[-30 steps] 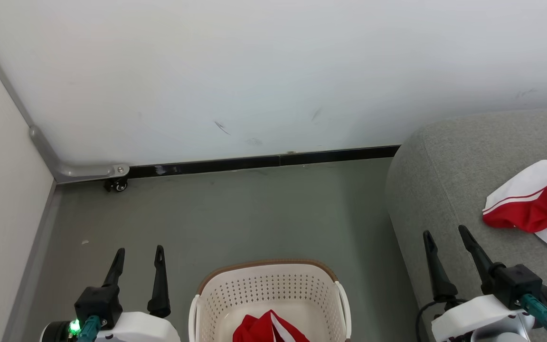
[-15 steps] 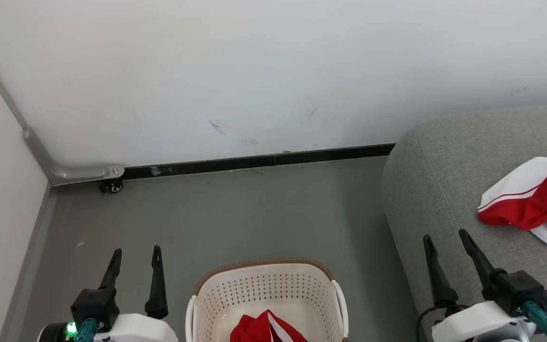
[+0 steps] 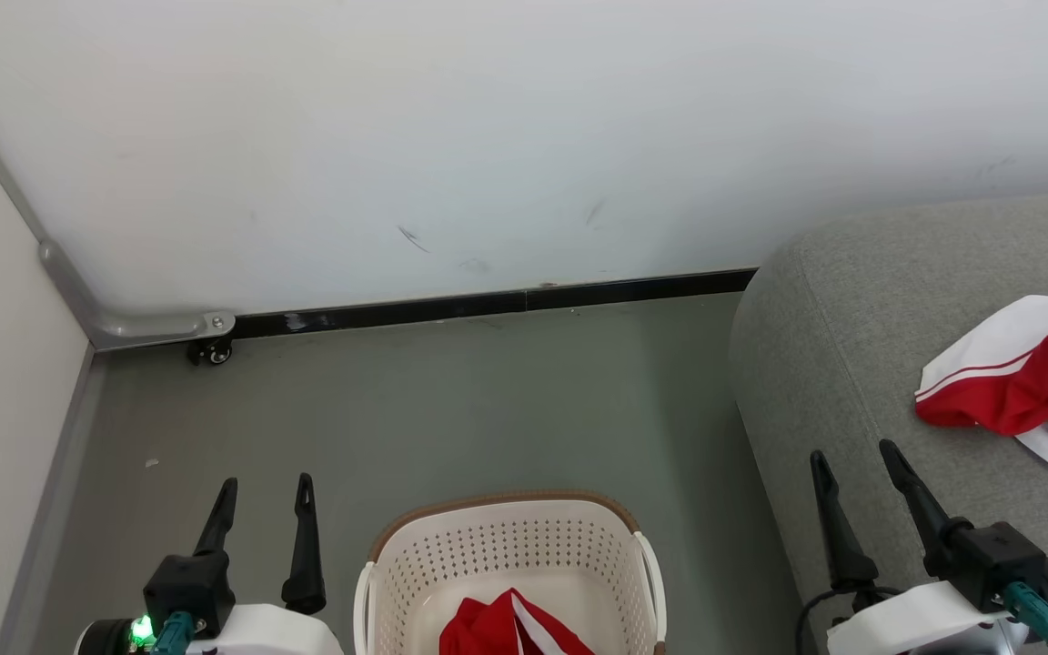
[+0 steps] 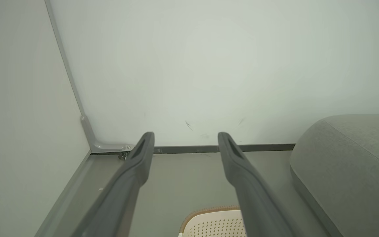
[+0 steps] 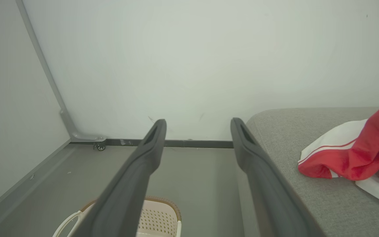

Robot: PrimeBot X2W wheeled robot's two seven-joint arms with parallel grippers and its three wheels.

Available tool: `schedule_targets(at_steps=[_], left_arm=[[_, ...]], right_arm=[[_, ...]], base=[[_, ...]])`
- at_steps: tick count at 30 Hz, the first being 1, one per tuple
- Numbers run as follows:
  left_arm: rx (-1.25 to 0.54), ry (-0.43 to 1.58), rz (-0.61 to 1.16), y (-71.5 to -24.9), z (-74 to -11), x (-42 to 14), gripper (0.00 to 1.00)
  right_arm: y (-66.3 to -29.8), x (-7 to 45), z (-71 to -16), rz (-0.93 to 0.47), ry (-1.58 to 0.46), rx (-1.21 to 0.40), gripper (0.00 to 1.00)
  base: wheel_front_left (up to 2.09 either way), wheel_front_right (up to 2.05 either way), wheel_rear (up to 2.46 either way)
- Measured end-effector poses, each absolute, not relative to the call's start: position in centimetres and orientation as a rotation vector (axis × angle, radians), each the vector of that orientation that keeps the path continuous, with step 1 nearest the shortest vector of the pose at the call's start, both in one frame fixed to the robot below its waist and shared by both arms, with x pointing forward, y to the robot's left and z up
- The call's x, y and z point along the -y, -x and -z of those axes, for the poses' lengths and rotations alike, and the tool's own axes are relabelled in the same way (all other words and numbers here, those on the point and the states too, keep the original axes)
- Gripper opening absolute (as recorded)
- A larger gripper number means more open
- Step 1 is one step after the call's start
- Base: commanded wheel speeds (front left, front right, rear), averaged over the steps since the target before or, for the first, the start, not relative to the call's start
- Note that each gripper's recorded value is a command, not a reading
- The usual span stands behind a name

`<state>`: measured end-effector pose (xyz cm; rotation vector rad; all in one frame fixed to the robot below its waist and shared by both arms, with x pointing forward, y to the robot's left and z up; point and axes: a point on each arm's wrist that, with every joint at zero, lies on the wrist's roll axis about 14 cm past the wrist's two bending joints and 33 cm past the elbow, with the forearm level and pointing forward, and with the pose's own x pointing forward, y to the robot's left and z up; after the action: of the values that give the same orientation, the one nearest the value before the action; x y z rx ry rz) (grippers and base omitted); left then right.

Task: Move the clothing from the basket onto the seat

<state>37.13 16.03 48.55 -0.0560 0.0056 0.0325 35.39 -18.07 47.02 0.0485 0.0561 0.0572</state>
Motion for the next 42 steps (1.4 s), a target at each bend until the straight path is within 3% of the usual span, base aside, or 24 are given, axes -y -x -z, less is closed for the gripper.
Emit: schedule_targets(at_steps=[22, 42], left_arm=[[-0.108, -0.015, 0.087, -38.4, -45.1, -13.7, 1.0], [-0.277, -0.063, 0.152, -41.9, -39.1, -11.8, 1.0]], right_arm=[[-35.8, 20.8, -47.9, 0.023, -0.026, -0.029, 1.0], [-36.7, 21.6, -45.0, 0.05, -0.019, -0.126, 1.0]], base=[[0.0, 0.0, 0.0], [0.0, 0.0, 0.0]])
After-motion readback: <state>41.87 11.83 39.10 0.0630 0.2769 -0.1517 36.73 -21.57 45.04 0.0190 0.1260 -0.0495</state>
